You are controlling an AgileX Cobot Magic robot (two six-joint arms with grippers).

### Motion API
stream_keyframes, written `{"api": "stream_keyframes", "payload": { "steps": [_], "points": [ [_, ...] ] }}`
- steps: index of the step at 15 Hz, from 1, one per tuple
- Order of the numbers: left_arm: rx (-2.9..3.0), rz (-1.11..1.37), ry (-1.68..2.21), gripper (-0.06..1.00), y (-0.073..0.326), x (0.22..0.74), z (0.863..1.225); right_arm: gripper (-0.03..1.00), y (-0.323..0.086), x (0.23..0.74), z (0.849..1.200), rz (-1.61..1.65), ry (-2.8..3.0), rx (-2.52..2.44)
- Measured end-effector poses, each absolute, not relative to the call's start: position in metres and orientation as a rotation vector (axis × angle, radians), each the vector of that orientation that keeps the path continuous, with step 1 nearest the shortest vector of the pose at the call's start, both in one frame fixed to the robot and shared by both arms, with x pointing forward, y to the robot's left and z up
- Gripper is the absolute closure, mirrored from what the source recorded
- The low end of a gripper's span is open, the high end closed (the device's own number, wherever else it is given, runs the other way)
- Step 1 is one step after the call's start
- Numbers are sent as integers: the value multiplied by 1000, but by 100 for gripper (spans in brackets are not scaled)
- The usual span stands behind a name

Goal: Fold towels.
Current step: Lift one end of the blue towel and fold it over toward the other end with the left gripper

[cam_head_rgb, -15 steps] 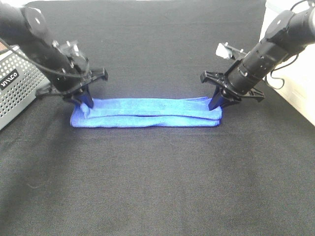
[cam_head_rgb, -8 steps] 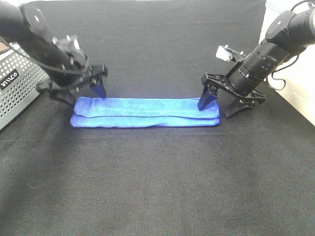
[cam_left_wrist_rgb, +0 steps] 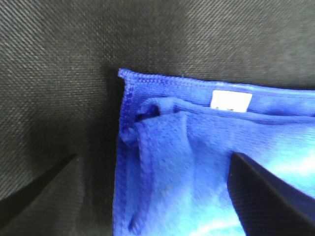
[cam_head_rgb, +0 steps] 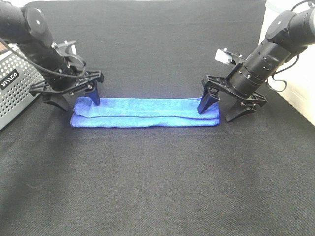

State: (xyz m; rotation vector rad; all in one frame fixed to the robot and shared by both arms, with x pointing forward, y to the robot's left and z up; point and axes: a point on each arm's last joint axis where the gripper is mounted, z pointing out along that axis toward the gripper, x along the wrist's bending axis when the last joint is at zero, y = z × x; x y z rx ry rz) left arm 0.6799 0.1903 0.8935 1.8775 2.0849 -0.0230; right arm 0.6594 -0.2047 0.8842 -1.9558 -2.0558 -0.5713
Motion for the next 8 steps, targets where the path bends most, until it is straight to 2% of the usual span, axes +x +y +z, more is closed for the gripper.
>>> {"api": "stream_keyframes", "payload": {
  "steps": [8],
  "points": [
    [1808,-66,2109,19,185,683,876,18,-205,659,884,-571,-2056,-1956]
  ]
}}
